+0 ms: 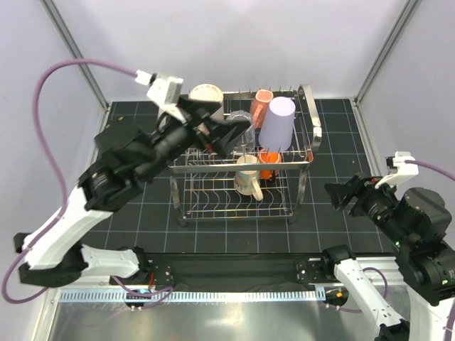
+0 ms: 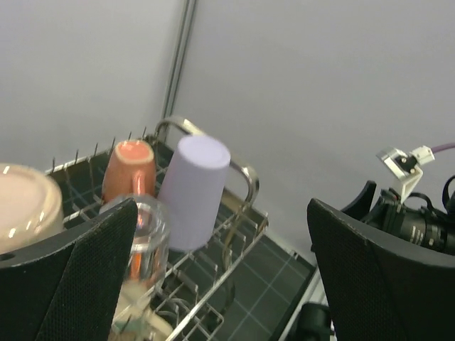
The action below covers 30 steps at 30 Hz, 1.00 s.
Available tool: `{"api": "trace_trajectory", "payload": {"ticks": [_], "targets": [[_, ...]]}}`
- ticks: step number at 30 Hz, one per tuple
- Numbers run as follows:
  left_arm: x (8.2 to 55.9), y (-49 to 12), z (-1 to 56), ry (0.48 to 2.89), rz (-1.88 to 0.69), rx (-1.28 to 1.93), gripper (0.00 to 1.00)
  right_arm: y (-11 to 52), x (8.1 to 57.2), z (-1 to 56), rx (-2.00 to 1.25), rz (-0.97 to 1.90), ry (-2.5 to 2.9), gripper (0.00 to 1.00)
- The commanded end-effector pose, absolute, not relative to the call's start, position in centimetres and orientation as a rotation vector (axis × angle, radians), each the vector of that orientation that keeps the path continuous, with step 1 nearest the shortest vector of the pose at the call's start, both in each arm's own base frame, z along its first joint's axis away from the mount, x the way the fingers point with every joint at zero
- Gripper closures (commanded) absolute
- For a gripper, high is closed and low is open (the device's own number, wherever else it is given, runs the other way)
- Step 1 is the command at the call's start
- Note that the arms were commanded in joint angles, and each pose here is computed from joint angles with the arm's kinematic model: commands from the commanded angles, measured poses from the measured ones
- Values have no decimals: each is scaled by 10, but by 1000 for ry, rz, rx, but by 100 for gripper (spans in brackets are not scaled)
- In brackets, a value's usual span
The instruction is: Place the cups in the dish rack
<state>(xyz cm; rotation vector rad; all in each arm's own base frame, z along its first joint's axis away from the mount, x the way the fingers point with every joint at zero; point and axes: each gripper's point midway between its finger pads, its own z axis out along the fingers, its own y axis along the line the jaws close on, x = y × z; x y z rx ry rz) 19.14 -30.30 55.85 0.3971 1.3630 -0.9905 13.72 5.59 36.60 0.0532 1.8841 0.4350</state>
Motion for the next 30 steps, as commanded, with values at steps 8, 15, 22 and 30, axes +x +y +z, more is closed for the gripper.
{"api": "trace_trajectory", "payload": {"ticks": [8,15,22,30], "targets": [[159,-173,473,1452,-931,124,3,82,115,281,-6,603,2045,16],[159,-110,414,1563,-732,-1,3,101,114,235,6,734,2128,6],[154,-73,372,1574,-708,-151,3,96,115,227,56,717,2120,0],[149,-44,330,1570,-699,-282,2,94,122,210,73,697,2102,0]]}}
